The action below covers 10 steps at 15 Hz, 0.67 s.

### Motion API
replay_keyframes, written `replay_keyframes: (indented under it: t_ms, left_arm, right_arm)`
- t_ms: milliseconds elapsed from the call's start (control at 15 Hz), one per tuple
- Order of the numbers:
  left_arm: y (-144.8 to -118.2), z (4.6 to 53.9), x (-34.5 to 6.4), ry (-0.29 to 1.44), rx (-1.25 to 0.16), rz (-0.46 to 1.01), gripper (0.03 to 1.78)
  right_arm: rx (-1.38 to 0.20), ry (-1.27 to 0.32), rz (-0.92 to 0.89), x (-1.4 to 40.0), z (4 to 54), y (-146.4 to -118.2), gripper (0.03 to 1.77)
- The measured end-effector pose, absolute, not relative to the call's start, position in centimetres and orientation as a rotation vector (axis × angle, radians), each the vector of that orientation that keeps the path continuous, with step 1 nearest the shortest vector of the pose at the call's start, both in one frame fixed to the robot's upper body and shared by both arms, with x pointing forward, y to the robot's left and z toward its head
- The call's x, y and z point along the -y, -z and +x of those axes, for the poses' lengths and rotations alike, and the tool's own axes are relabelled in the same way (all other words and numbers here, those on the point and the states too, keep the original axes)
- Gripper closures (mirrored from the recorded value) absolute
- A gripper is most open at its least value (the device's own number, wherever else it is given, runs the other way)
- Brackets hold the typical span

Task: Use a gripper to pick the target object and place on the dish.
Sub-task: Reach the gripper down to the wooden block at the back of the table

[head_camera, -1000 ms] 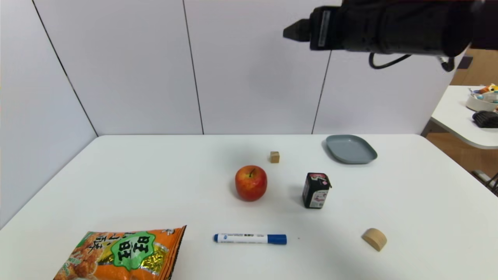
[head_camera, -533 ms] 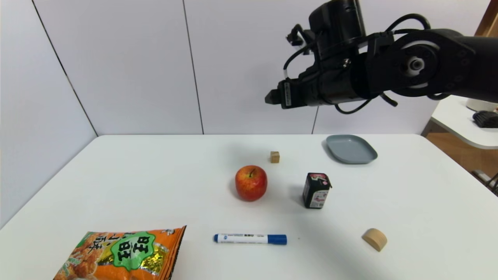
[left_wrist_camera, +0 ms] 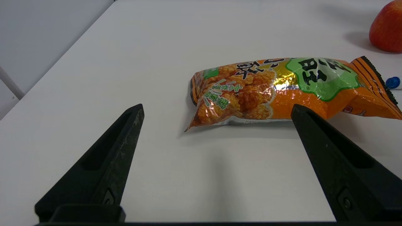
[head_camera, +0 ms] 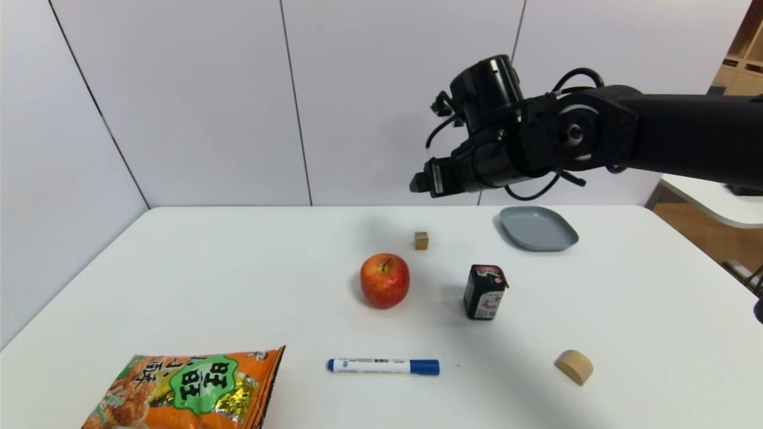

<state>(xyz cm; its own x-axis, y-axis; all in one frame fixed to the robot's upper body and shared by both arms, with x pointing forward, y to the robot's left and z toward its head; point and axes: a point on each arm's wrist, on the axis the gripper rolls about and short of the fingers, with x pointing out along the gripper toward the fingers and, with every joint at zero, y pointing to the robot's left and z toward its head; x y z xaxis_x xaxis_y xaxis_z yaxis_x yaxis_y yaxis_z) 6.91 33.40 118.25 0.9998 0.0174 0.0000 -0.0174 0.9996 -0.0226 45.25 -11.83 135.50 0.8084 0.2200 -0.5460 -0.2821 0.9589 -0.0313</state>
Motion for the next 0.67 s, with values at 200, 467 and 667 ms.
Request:
replay_keyframes:
  t_ms: [200,467,667]
  left_arm:
    - [-118.2,6.9,-33.4,-0.018,0.000,-0.023,0.12]
    - [-118.2,6.9,-33.4,-0.018,0.000,-0.023,0.12]
    - [-118.2,6.9,-33.4,-0.017,0.000,-0.023,0.12]
  right_arm:
    - [-0.602,-0.269,-0.120,11.6,46.2,-134.0,0.09]
    - [-0.651,-0.272,-0.135,11.2,47.2,-131.8,0.09]
    - [-0.678,-0.270,-0.145,10.8,47.9,-130.3,0.09]
